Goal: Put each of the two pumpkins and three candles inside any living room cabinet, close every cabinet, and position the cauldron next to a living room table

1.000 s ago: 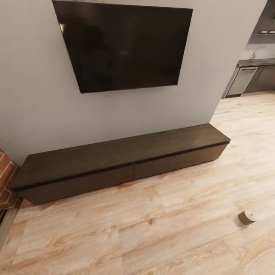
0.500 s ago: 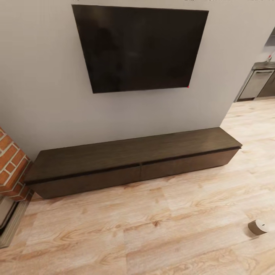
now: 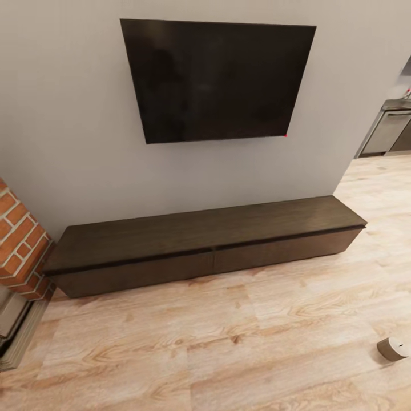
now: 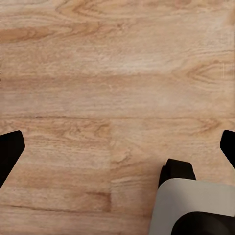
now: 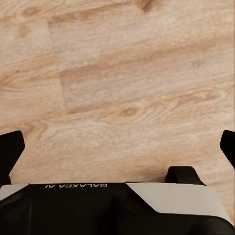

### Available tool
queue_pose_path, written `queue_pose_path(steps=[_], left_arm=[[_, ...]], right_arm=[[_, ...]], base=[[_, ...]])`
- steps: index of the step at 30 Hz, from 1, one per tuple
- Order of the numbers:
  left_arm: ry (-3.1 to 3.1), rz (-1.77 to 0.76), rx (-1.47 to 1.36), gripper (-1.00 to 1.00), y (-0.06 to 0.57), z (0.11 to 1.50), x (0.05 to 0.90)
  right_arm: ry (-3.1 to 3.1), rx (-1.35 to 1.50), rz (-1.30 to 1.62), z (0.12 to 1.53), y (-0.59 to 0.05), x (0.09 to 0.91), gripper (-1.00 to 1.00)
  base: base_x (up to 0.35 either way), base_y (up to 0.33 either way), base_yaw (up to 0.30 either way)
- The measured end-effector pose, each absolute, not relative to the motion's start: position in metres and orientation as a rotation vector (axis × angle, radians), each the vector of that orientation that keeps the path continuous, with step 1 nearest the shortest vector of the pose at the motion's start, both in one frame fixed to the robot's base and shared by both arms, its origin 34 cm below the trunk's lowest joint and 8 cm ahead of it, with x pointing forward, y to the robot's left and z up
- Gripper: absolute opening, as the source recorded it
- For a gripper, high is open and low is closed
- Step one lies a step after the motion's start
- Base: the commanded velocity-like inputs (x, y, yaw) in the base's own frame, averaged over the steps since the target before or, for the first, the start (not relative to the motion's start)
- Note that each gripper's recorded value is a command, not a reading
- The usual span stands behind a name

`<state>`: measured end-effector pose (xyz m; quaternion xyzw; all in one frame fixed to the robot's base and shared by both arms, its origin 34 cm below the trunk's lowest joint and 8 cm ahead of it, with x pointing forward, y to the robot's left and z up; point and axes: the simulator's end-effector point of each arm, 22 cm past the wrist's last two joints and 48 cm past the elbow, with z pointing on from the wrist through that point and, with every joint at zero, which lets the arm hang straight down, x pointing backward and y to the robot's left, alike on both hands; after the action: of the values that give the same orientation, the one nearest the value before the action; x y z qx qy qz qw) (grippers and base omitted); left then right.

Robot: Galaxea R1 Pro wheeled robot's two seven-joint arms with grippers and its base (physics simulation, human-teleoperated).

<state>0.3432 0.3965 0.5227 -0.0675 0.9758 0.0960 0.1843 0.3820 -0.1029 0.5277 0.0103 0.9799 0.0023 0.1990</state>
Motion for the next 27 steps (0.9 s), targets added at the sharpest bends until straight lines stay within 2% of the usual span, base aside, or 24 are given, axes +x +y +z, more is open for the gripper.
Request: queue_pose_path(steps=[27], left_arm=[[2.709, 0.264, -0.196, 1.00, 0.397, 0.532, 0.358]], right_arm=[[2.671, 0.022, 0.005, 0.538, -0.102, 0.395, 1.00]], base=[[0.000, 0.000, 0.081]])
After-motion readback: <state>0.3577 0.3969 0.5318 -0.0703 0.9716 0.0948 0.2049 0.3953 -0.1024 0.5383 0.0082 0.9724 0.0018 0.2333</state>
